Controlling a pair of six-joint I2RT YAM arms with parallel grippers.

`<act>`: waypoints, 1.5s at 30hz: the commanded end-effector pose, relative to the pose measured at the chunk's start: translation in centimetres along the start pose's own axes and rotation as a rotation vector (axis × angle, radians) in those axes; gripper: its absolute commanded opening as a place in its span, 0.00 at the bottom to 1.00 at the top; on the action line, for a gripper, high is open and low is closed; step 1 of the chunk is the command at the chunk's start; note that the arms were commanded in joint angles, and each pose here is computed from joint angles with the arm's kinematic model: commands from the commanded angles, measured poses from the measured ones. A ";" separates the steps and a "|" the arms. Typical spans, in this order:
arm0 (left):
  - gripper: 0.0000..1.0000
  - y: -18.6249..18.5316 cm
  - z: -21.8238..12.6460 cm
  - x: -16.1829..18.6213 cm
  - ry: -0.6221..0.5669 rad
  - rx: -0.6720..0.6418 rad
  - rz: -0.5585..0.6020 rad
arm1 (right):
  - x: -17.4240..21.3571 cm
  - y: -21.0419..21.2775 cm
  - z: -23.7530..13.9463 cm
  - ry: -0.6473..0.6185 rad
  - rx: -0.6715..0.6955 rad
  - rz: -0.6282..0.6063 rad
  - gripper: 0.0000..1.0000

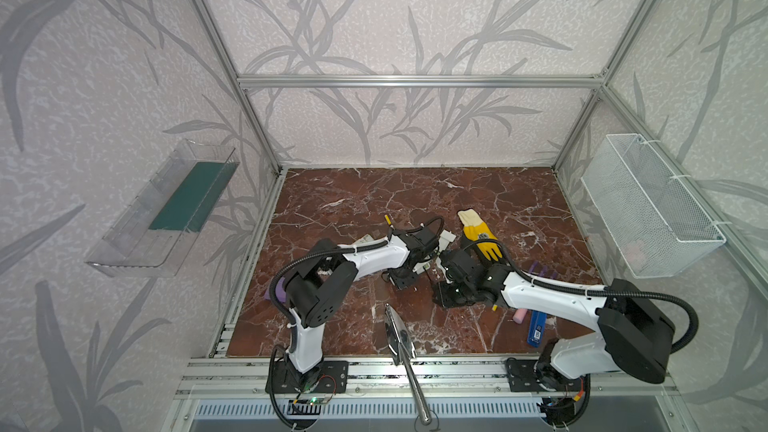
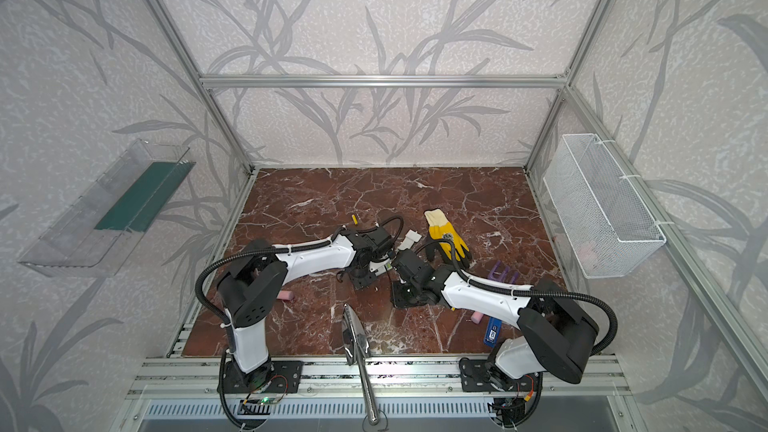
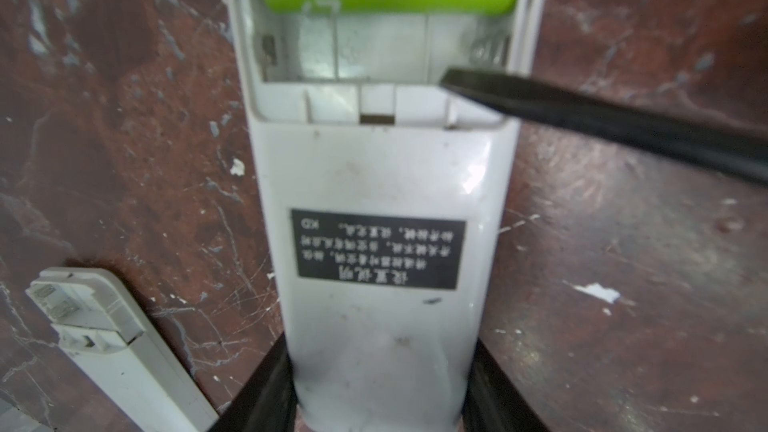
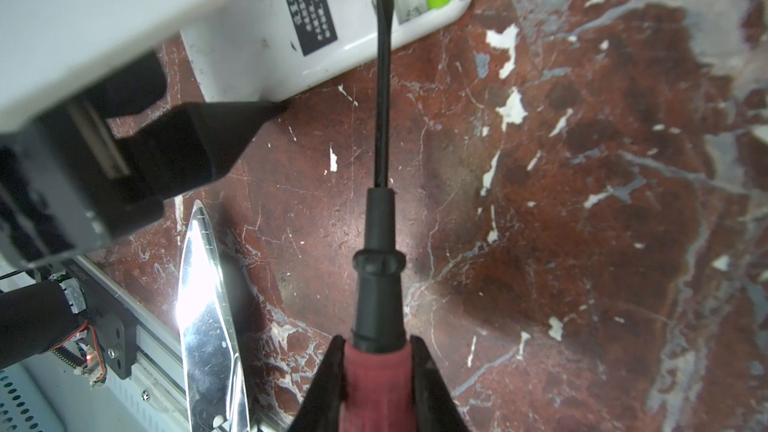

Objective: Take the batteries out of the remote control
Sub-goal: 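Pry the second green battery out with the screwdriver while the left holds the remote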

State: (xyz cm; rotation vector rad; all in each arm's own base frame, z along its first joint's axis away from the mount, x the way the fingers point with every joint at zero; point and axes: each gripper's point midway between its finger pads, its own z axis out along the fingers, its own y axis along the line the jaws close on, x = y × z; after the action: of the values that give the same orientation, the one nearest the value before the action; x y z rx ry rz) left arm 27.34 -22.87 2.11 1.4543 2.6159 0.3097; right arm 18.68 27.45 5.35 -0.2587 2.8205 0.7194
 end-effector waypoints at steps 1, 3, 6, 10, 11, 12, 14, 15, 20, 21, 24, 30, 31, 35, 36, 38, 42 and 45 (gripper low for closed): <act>0.04 -0.4 1.7 0.8 0.039 -0.006 -0.005 | 0.2 -0.4 0.9 0.010 0.016 0.039 0.00; 0.04 -0.5 1.7 0.8 0.039 0.000 -0.008 | -0.1 -0.3 1.3 0.005 0.015 0.048 0.00; 0.04 -0.8 1.7 0.8 0.035 0.010 -0.007 | -0.5 -0.2 2.1 -0.001 0.010 0.069 0.00; 0.04 -1.0 1.7 1.0 0.040 0.021 -0.011 | -1.1 -0.6 2.8 -0.036 0.014 0.109 0.00; 0.04 -1.0 1.8 1.1 0.044 0.021 -0.014 | -1.3 -0.5 2.9 -0.048 0.010 0.120 0.00; 0.04 -1.1 1.8 1.1 0.045 0.024 -0.018 | -1.4 -0.6 3.0 -0.058 0.008 0.131 0.00; 0.04 -1.3 1.9 1.3 0.051 0.033 -0.022 | -1.7 -0.8 3.3 -0.068 0.012 0.150 0.00; 0.03 -1.3 2.0 1.4 0.054 0.034 -0.026 | -1.8 -0.9 3.5 -0.076 0.011 0.157 0.00; 0.02 -1.9 2.2 1.5 0.065 0.058 -0.038 | -2.6 -1.3 4.2 -0.114 0.009 0.192 0.00; 0.02 -1.9 2.3 1.5 0.065 0.060 -0.041 | -2.7 -1.3 4.3 -0.121 0.010 0.191 0.00; 0.02 -2.2 2.3 1.4 0.061 0.074 -0.043 | -2.8 -1.5 4.5 -0.136 0.010 0.189 0.00; 0.02 -2.2 2.4 1.3 0.069 0.075 -0.042 | -2.3 -1.8 4.3 -0.137 0.002 0.175 0.00; 0.02 -2.2 2.5 1.3 0.073 0.075 -0.041 | -2.3 -1.7 4.2 -0.138 -0.001 0.169 0.00; 0.02 -2.1 2.7 1.5 0.087 0.070 -0.032 | -2.3 -1.9 3.6 -0.156 -0.001 0.148 0.00; 0.03 -2.1 2.8 1.6 0.093 0.069 -0.028 | -2.4 -1.9 3.3 -0.165 -0.005 0.144 0.00; 0.03 -2.1 2.9 1.8 0.101 0.067 -0.021 | -2.6 -1.6 2.9 -0.180 -0.020 0.131 0.00; 0.04 -2.4 3.2 2.2 0.117 0.083 0.007 | -3.0 -0.9 2.2 -0.192 -0.046 0.106 0.00; 0.05 -2.6 3.4 2.3 0.117 0.098 0.028 | -2.9 -1.0 2.1 -0.190 -0.047 0.103 0.00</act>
State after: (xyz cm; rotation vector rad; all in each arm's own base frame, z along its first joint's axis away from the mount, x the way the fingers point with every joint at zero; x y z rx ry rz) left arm 26.97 -23.05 1.84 1.4295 2.6510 0.2802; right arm 21.96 28.73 3.65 -0.0470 2.6628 0.8131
